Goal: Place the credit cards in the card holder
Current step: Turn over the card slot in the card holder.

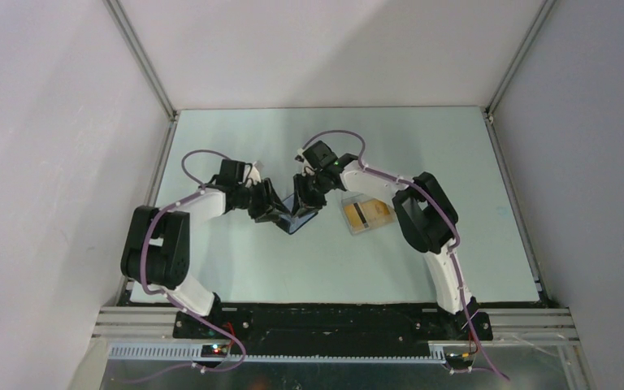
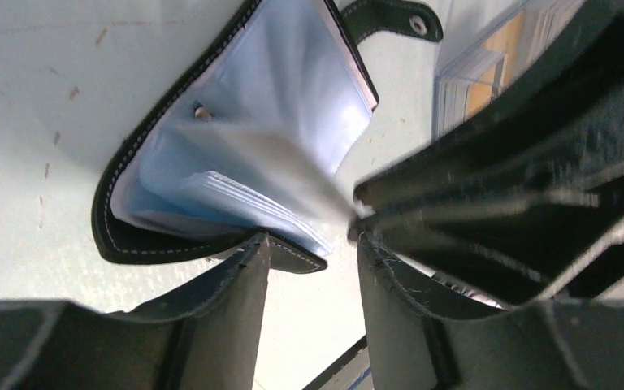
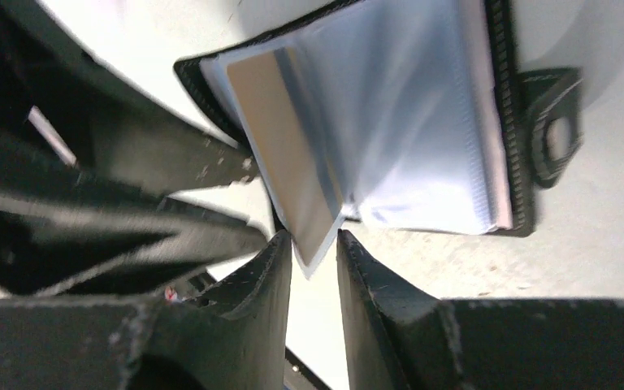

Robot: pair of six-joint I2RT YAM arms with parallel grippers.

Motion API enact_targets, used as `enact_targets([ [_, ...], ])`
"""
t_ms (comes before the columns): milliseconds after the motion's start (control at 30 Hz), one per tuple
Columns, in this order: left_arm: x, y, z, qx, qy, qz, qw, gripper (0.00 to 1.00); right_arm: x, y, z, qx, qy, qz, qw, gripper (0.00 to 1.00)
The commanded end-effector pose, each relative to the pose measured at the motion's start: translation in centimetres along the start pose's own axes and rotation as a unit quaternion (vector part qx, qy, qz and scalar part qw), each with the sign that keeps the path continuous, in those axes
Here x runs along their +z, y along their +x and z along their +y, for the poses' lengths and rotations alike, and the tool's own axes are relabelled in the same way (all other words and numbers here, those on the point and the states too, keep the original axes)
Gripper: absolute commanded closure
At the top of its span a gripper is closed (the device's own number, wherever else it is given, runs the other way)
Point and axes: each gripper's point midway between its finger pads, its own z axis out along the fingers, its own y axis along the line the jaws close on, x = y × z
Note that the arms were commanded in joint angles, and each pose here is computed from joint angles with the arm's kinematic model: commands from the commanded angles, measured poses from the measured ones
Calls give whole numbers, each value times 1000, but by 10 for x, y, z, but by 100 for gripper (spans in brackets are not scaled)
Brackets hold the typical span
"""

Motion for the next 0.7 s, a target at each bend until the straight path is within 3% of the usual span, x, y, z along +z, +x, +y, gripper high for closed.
enact_targets([
  [0,-10,7,2,13,-10,-10,1000,46,10,-12,-24,16,47,-13,999,69],
  [167,-18,9,-1,18,-11,-19,1000,31,13,-14,-31,20,61,-9,998,69],
  [467,-39,10,-8,35,-18,-54,998,27,3,-20,-32,-8,96,-19,995,65],
  [667,-74,1,-12,75,-51,-124,988,14,-26,-29,-8,-37,85,-53,994,47],
])
